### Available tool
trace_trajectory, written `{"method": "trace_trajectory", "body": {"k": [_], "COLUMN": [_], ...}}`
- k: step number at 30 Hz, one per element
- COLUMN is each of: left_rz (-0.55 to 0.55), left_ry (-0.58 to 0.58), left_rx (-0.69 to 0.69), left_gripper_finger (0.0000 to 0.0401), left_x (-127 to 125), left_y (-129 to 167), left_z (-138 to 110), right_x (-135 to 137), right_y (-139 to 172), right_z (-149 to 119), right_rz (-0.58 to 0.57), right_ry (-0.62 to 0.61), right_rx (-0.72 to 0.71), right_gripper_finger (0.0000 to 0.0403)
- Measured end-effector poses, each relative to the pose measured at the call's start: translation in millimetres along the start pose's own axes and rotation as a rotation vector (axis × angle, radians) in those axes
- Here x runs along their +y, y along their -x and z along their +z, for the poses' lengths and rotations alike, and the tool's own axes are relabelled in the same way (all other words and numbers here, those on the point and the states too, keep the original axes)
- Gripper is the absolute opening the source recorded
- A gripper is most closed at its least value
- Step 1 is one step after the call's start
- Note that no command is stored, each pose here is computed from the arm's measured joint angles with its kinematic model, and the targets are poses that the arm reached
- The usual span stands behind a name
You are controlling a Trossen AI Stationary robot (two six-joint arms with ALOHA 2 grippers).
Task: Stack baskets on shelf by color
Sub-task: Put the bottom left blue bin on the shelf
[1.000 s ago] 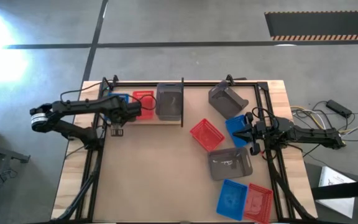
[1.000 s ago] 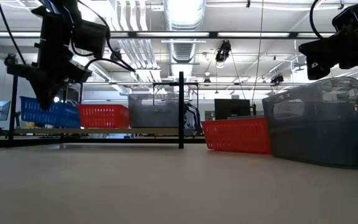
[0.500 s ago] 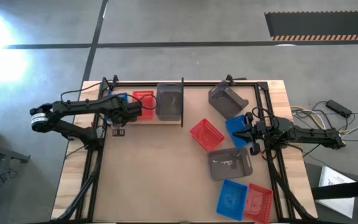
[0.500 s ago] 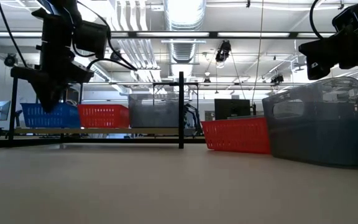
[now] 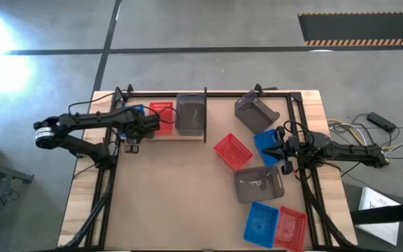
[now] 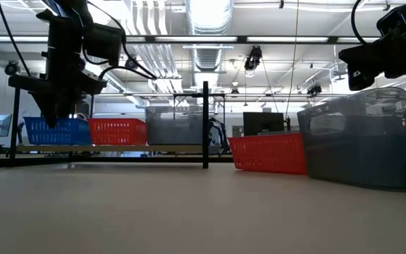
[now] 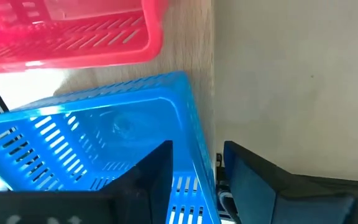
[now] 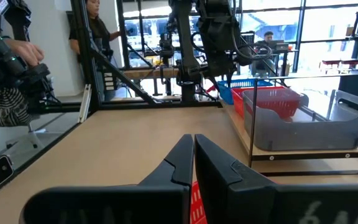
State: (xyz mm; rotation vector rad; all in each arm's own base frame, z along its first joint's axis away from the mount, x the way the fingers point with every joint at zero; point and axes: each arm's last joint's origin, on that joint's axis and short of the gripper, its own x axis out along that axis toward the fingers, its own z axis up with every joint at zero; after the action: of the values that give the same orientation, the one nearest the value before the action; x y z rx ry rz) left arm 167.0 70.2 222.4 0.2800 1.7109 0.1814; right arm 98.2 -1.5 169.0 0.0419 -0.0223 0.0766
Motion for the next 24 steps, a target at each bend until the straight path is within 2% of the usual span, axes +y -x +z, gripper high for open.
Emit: {"method": "trace_trajectory", "body": {"k": [6, 17, 24], "left_rz": [0.001, 0.002, 0.012], "left_ry": [-0.024, -0.057, -0.067], "left_rx": [-0.005, -0.007, -0.009], "left_gripper_finger": [0.0118, 0.0010, 0.0008], "left_x": [0.1, 0.2, 0.8], "left_y": [0.0, 0.0, 0.0], "left_z": [0.6, 0.9, 1.3], "right_x": [0.0, 0.0, 0.0], "right_y": [0.0, 0.0, 0.0], "right_z": [0.1, 0.0, 0.1], "right_rz": [0.000, 0.000, 0.000], "right_ry": [0.000, 0.000, 0.000], "right_rx": [0.000, 0.000, 0.000], "right_gripper_finger": [0.0009, 0.0009, 0.0009]}}
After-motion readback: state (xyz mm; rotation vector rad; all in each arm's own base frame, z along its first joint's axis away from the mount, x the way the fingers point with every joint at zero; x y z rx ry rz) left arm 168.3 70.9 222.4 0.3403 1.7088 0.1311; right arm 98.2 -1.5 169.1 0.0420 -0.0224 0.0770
